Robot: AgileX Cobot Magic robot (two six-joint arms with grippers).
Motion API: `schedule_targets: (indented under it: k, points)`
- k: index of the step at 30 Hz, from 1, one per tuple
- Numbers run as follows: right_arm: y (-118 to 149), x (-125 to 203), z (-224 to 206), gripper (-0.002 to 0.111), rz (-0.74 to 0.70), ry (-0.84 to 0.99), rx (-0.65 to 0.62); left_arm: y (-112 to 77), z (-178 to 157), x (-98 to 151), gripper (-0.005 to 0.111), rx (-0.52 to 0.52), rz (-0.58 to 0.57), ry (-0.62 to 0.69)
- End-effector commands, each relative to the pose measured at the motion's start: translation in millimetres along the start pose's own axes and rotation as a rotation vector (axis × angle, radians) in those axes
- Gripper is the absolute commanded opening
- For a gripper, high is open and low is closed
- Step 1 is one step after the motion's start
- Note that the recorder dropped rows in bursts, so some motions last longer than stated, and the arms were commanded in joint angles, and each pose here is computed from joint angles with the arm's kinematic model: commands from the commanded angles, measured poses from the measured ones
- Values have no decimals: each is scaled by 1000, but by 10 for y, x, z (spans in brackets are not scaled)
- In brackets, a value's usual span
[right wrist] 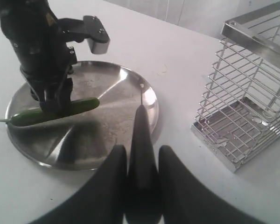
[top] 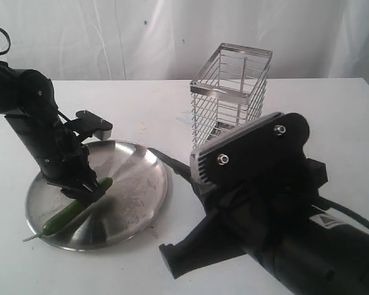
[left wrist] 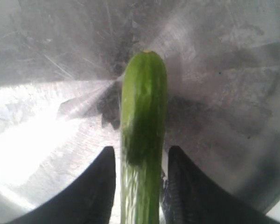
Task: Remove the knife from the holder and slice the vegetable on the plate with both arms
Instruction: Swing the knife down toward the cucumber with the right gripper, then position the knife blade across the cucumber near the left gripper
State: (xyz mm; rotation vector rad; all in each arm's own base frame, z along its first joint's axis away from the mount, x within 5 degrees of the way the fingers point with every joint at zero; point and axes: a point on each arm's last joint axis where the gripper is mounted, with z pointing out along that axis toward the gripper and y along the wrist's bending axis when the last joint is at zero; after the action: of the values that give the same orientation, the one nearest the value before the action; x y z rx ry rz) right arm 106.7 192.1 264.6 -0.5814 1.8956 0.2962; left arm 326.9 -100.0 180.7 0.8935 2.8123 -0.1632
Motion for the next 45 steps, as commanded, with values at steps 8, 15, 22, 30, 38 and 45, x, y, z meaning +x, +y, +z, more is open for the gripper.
schedule_targets:
  k: [8, 15, 22, 30, 38, 45]
  points:
    - [-191, -45, 281, 0, -52, 27, -134, -55, -227, 30, 55, -10, 5, -36]
    - [-219, 38, 485, 0, -114, 81, -168, -48, -302, 38, 55, -28, 7, -52]
    - [-102, 67, 677, 0, -92, 95, -201, -56, -440, 48, 55, -52, -21, -87]
    - [-21, 57, 734, 0, -70, -27, -204, -44, -472, 62, 55, -72, -63, -86]
    - [144, 305, 780, 0, -39, -45, -224, -42, -473, 56, 55, -73, -86, -94]
    - [249, 379, 800, 0, -17, -48, -240, -40, -473, 52, 55, -75, -86, -97]
